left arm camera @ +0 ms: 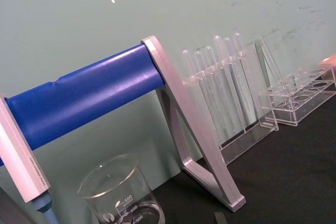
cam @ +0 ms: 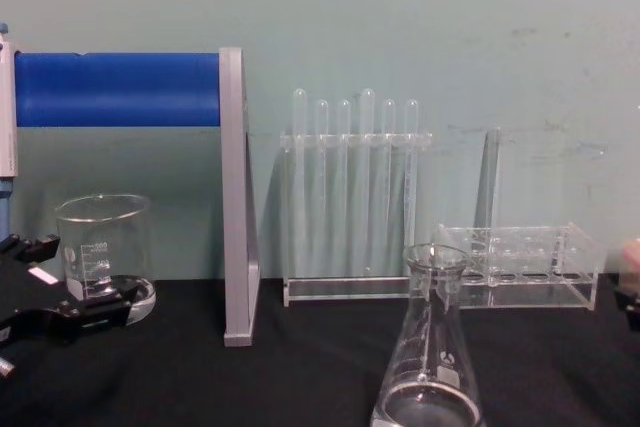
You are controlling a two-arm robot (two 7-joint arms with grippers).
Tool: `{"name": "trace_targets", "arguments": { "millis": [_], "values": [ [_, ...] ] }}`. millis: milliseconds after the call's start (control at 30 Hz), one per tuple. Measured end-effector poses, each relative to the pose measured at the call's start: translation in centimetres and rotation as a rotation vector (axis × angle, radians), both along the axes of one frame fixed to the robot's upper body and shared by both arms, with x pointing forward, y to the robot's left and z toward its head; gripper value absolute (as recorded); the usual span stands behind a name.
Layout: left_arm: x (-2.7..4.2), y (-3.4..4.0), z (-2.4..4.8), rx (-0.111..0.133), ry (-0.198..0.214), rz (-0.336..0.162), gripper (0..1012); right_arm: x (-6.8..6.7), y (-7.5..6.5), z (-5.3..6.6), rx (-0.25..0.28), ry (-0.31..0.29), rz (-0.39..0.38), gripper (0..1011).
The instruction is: Grasp the erlenmeyer flask with one hand, shake it three times, then place it back.
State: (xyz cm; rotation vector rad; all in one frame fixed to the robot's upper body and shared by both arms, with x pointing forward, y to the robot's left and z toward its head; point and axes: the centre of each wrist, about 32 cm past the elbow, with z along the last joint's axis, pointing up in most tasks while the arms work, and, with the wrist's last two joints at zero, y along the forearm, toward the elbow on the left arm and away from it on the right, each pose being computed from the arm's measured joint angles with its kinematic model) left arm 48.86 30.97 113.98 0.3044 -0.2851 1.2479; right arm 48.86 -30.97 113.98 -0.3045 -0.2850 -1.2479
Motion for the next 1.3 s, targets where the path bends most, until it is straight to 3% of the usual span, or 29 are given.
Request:
{"name": "trace_targets", "arguments": {
  "millis": [867,1100,1300],
  "values": [
    [0.00,0.00,0.00,0.000,0.000,0.000,1001,-0.1,-0.1,0.1,0.006,0.003,0.003,1000],
    [0.00,0.00,0.00,0.000,0.000,0.000,1001,-1.0,-0.3,0.2,0.021,0.017,0.026,1000],
    [0.00,0.00,0.00,0.000,0.000,0.000,1001,-2.6,-0.2,0.6,0.060,0.035,0.079,1000]
  ]
}}
